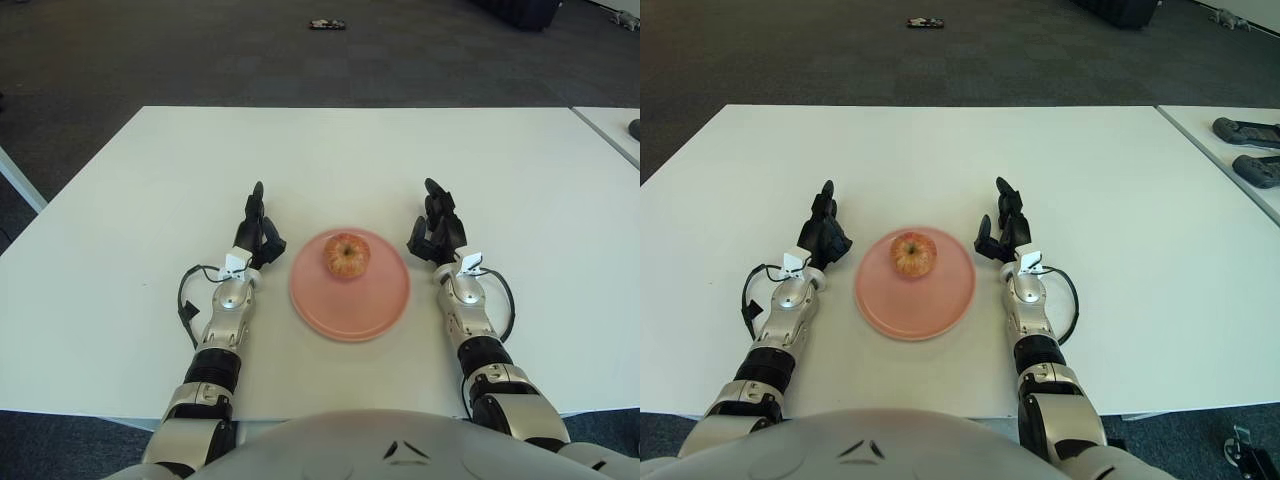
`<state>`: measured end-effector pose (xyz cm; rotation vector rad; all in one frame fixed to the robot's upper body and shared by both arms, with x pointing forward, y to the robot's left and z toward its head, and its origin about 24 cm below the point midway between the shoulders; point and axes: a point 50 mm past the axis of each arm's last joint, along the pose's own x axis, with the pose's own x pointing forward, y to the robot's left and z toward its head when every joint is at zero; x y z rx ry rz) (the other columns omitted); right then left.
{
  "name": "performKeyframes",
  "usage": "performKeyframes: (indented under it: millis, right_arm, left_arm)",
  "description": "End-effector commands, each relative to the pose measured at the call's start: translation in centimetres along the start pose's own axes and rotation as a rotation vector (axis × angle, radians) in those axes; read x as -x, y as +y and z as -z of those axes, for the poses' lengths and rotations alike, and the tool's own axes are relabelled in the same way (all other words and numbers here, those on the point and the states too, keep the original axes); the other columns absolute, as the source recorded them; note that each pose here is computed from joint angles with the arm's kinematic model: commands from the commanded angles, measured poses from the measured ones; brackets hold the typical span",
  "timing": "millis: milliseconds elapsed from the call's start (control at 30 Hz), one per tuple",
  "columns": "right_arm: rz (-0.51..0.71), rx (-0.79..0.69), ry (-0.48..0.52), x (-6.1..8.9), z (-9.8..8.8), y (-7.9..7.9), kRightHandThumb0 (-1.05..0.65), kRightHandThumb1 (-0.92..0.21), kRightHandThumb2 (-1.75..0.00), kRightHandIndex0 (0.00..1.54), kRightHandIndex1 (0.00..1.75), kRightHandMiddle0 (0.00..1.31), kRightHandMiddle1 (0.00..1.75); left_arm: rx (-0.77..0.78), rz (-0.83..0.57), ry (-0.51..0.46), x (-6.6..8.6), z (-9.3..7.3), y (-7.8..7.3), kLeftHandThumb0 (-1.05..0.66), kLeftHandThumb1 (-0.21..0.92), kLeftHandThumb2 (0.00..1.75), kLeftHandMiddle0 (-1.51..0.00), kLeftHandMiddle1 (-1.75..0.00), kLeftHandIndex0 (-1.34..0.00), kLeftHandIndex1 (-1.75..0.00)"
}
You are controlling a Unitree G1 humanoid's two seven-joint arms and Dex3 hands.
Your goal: Put the apple into the plate.
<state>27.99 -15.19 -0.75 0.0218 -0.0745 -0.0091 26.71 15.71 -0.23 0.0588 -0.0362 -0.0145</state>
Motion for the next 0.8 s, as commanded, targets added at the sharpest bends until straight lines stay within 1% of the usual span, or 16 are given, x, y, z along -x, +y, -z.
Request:
performKeyframes:
  millis: [0,367,533,667,767]
  right_arm:
    - [0.006,-0.001,0.100,1.62,1.99,-0.13,-0.50,-0.55,-1.32,0.09,0.00,0.00,0.40]
    - [-0.017,0.006,0.095,1.67,2.05,-0.18,-0.52,-0.58,-1.29,0.08,0.00,0.00,0.41]
    - [-0.027,0.005,0.093,1.67,2.10,-0.25,-0.51,-0.58,-1.28,0.07,0.00,0.00,0.41]
    - [-0.024,0.009,0.109,1.96,2.41,-0.32,-0.51,-0.56,-1.30,0.08,0.00,0.00,0.40]
    - [-0.021,0.012,0.117,1.77,2.23,-0.23,-0.51,-0.56,-1.31,0.08,0.00,0.00,0.39]
  left_arm:
    - [0.007,-0.002,0.043,0.50,0.73,0.05,-1.03,0.92,1.23,-0.01,-0.01,0.00,-0.06]
    - [0.011,-0.003,0.042,0.52,0.68,0.09,-1.04,0.92,1.22,0.00,0.00,0.00,-0.06]
    - [-0.004,-0.005,0.027,0.56,0.55,0.05,-1.05,0.92,1.22,0.00,0.00,0.00,-0.05]
    - [-0.011,-0.001,0.020,0.60,0.50,0.06,-1.05,0.92,1.22,0.00,0.00,0.00,-0.06]
    - [-0.008,0.000,0.018,0.63,0.50,0.09,-1.05,0.92,1.22,0.00,0.00,0.00,-0.06]
